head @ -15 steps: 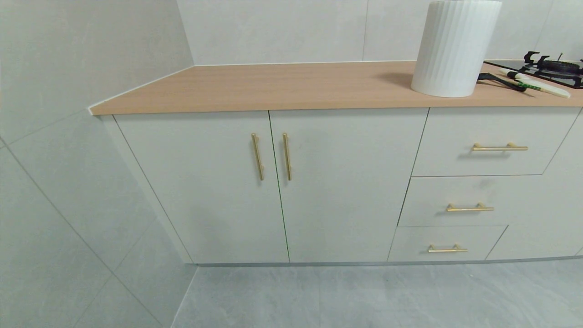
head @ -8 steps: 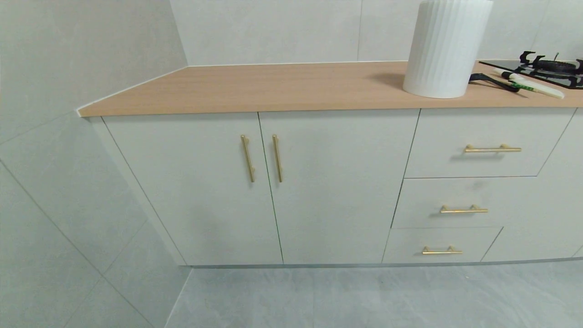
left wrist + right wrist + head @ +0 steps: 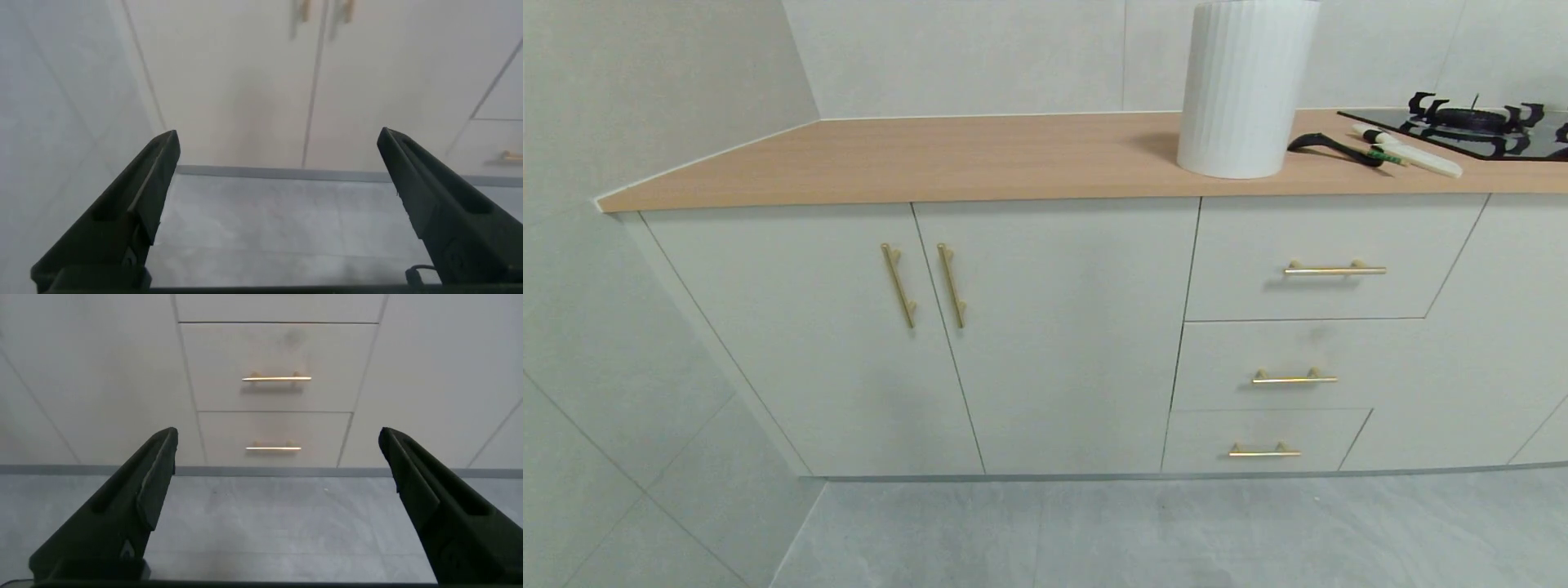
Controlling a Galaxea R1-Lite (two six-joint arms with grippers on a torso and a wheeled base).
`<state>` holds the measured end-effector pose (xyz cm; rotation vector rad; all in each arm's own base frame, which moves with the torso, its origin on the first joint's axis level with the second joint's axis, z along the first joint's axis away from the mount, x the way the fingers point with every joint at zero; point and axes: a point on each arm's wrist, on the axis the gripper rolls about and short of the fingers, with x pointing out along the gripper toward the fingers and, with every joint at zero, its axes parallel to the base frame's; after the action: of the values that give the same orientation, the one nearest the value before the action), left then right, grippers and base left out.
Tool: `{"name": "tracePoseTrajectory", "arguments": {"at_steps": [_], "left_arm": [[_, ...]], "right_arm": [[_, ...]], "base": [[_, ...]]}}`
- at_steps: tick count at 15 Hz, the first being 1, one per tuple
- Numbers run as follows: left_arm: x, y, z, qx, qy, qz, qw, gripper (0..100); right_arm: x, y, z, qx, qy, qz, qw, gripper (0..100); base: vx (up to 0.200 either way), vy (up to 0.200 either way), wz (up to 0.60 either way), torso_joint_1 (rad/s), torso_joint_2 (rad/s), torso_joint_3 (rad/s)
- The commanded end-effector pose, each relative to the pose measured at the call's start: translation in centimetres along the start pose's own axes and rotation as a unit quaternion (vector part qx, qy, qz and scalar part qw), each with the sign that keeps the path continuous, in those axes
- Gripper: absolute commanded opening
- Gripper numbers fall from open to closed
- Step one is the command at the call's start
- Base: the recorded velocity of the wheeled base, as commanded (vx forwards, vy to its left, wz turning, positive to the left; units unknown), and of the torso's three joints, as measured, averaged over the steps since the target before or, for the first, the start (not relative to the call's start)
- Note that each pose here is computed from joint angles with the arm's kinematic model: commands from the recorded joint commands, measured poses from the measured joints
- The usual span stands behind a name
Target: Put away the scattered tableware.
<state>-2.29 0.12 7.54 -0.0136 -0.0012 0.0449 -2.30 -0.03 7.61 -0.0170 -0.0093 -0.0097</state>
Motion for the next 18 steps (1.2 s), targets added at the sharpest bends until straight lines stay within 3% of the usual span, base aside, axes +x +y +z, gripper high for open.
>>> {"name": "tracePoseTrajectory", "arguments": {"at_steps": [1, 11, 15, 18], "left_arm": [[0.01, 0.00, 0.01, 0.000, 0.000, 0.001, 1.0000, 100], [0.01, 0.00, 0.01, 0.000, 0.000, 0.001, 1.0000, 100], [0.01, 0.00, 0.01, 0.001, 0.000, 0.001, 1.0000, 100], [0.01, 0.00, 0.01, 0.001, 0.000, 0.000, 1.0000, 100]], "right_arm": [[0.02, 0.00, 0.01, 0.001, 0.001, 0.000, 1.000, 100], [0.02, 0.00, 0.01, 0.001, 0.001, 0.000, 1.000, 100], [0.02, 0.00, 0.01, 0.000, 0.001, 0.000, 1.000, 100], [0.02, 0.00, 0.00, 0.000, 0.002, 0.001, 1.000, 100]], "base": [[0.000, -0.200, 0.00, 0.002, 0.00, 0.002], [0.000, -0.020, 0.00, 0.000, 0.00, 0.000], [0.200, 0.000, 0.00, -0.001, 0.00, 0.002], [0.000, 0.000, 0.00, 0.000, 0.00, 0.000]]}}
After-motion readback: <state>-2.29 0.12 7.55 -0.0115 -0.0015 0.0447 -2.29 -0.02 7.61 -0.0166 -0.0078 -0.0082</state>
